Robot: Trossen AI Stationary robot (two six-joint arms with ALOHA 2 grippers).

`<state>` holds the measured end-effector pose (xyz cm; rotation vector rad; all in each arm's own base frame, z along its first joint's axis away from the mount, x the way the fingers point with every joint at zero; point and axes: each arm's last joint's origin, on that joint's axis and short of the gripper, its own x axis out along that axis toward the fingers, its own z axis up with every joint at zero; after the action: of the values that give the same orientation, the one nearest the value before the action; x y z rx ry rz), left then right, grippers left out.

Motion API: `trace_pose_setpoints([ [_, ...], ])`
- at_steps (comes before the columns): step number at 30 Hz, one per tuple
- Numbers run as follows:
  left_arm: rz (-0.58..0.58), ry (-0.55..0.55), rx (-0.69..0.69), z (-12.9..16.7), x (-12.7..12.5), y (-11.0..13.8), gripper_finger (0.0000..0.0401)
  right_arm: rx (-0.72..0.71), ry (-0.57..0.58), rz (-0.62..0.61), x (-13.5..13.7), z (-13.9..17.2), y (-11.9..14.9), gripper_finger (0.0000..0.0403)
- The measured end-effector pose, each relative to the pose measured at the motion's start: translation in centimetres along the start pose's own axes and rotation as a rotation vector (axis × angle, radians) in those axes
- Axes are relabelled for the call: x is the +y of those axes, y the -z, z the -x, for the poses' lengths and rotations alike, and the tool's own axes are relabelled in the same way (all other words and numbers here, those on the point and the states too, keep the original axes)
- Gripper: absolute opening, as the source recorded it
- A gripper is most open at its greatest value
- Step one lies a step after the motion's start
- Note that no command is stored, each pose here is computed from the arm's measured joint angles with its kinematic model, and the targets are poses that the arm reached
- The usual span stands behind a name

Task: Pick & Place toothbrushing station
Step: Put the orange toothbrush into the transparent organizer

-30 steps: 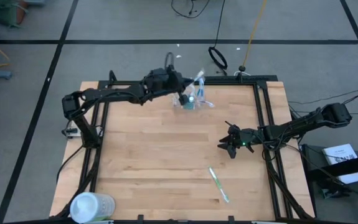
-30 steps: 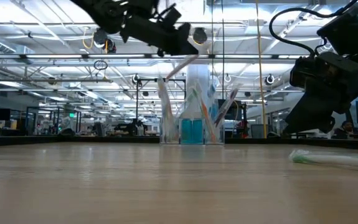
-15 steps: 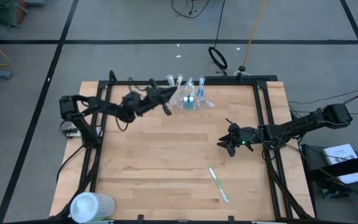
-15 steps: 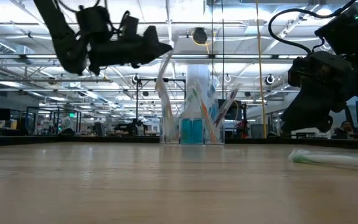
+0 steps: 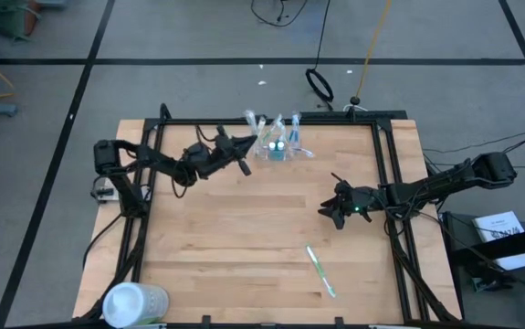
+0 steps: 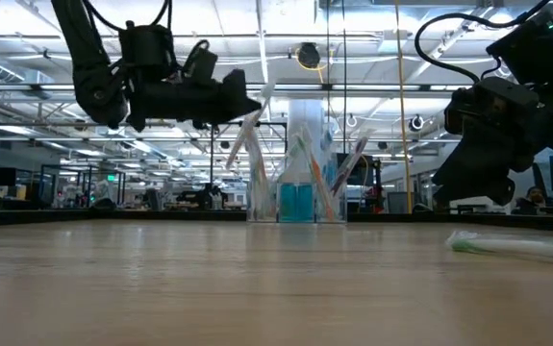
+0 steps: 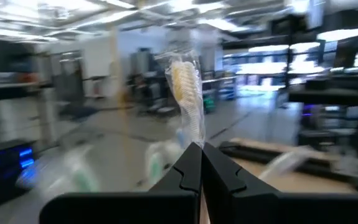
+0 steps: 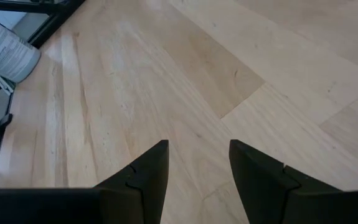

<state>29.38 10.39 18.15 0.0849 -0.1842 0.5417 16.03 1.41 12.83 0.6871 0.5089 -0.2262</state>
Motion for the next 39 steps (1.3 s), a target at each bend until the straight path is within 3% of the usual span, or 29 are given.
trace_pose_setpoints([
  [8, -0.017, -0.12, -0.117, -2.2, 0.2, 1.1, 0.0002, 0.0, 0.0, 0.002, 0.0, 0.0, 0.0, 0.016],
  [14, 0.01, -0.109, 0.101, -6.7, 0.8, 4.1, 0.0007, -0.007, -0.007, 0.001, 0.1, 0.0, -0.1, 0.016],
  [16, -0.017, -0.069, 0.072, -7.4, 0.4, 4.2, 0.0003, -0.008, -0.008, 0.001, 0.1, 0.0, -0.1, 0.016],
  [20, -0.119, -0.066, -0.061, -7.4, -0.9, 2.9, 0.0003, -0.008, -0.008, 0.009, 0.1, 0.0, -0.1, 0.016],
  [25, -0.255, -0.194, -0.043, -7.1, -1.3, 2.4, 0.0004, -0.011, -0.01, 0.054, 0.1, 0.0, -0.1, 0.016],
  [28, -0.33, -0.21, -0.019, -7.2, -1.2, 2.5, 0.0002, -0.011, -0.01, 0.049, 0.1, 0.0, -0.1, 0.016],
  [39, -0.354, -0.203, 0.016, -7.4, -0.3, 2.9, 0.0002, -0.014, -0.012, 0.049, 0.1, 0.0, -0.1, 0.016],
])
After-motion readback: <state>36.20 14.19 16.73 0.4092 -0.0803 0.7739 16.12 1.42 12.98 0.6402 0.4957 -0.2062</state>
